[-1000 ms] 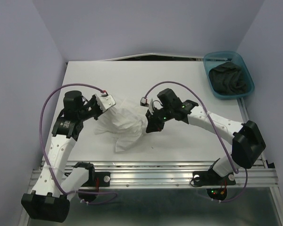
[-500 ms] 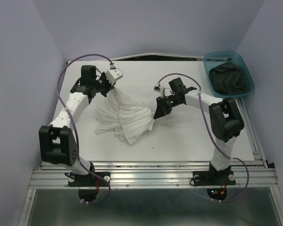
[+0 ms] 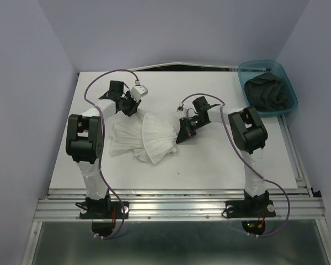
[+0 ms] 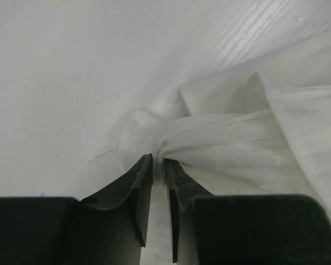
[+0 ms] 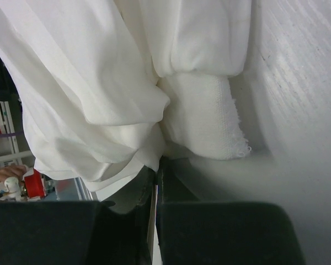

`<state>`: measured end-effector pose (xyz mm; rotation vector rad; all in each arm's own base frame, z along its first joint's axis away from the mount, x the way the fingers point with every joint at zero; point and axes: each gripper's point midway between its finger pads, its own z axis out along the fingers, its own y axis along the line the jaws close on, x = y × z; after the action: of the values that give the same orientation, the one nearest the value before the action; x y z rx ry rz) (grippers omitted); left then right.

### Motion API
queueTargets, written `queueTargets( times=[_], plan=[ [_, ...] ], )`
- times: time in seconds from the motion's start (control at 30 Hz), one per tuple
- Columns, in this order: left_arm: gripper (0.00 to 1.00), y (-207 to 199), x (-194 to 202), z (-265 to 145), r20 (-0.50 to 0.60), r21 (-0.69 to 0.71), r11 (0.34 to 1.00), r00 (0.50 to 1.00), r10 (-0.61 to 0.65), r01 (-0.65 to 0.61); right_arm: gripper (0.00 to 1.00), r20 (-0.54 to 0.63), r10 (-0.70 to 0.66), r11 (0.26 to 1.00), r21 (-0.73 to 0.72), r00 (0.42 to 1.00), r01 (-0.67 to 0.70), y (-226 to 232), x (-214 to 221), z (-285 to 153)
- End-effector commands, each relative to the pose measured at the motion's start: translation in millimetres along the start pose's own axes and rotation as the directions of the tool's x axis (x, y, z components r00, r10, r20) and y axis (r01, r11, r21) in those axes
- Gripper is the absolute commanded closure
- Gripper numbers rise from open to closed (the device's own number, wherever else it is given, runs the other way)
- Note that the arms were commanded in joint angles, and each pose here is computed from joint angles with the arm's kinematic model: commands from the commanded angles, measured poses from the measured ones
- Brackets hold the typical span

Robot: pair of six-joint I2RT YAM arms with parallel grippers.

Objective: Fold and stack the skirts
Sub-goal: Fold the skirt

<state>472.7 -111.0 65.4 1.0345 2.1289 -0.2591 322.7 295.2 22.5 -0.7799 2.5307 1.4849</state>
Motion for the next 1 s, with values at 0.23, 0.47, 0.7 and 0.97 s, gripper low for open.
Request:
queueTargets(
  times=[0.23,0.47,0.7,0.97],
  plan=[
    [0.27,2,-104,-104,0.261,-0.089,0.995,0.963,0.067,-0.045,0.98,0.110,-0.183,0.980,0.098,0.977,0.173,61,-43,-51],
    [0.26,-25,-117,-148,0.317,-0.067,0.998,0.948,0.034,-0.013,0.81,0.102,-0.195,0.970,0.166,0.976,0.177,51,-58,-50],
    [0.26,-55,-94,-148,0.255,-0.012,1.000,0.967,0.007,-0.004,0.52,0.069,-0.110,0.957,0.276,0.991,0.087,3,-70,-36],
    [0.28,-93,-56,-124,0.144,0.039,0.999,0.989,-0.033,0.028,0.37,0.166,-0.119,0.953,0.296,0.979,0.066,2,-108,-52]
  ],
)
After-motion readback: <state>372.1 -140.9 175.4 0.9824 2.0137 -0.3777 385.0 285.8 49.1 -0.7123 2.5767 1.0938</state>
